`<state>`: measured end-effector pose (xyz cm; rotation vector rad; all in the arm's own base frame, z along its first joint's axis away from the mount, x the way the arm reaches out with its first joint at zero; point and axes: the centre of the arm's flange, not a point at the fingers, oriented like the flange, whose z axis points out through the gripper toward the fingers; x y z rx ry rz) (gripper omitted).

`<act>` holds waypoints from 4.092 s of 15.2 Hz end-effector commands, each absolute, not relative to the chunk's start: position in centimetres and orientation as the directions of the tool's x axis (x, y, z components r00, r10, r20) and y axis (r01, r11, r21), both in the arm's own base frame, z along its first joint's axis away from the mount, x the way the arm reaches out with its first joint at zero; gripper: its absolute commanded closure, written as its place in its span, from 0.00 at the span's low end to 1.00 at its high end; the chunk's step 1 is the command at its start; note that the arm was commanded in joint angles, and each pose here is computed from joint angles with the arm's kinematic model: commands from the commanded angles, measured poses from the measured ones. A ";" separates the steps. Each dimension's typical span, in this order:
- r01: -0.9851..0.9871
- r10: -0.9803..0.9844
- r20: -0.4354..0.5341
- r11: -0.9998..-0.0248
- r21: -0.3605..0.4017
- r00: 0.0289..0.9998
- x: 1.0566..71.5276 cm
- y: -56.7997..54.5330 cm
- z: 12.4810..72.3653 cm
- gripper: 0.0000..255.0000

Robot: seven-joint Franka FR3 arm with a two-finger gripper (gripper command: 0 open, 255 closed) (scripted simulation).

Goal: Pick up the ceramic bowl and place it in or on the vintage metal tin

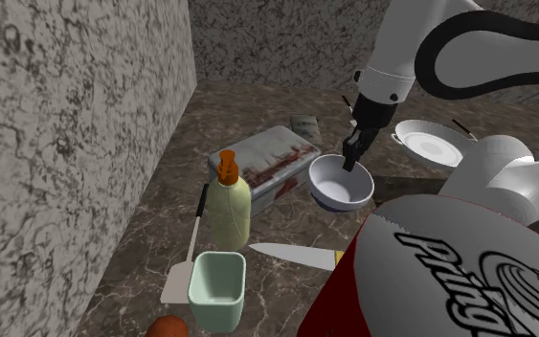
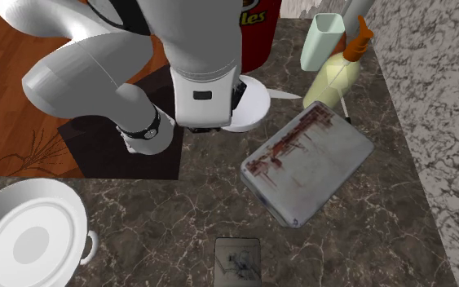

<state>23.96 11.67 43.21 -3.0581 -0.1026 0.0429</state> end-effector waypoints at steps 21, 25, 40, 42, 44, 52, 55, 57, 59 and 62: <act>0.066 0.068 -0.025 -0.994 -0.082 0.997 24.1 11.6 54.6 1.00; 0.066 0.068 -0.025 -0.994 -0.082 0.997 29.1 12.7 55.5 1.00; 0.066 0.068 -0.025 -0.994 -0.082 0.997 43.2 15.8 55.8 1.00; 0.066 0.068 -0.025 -0.994 -0.082 0.997 43.2 15.8 54.7 1.00; 0.066 0.068 -0.025 -0.994 -0.082 0.997 43.2 15.8 53.7 1.00; 0.066 0.068 -0.025 -0.994 -0.082 0.997 43.2 15.8 49.4 1.00; 0.066 0.068 -0.025 -0.994 -0.082 0.997 43.2 15.8 47.6 1.00; 0.066 0.068 -0.025 -0.994 -0.082 0.997 43.2 15.8 47.6 1.00; 0.066 0.068 -0.025 -0.994 -0.082 0.997 43.2 15.8 47.6 1.00; 0.066 0.068 -0.025 -0.994 -0.082 0.997 43.2 15.8 47.6 1.00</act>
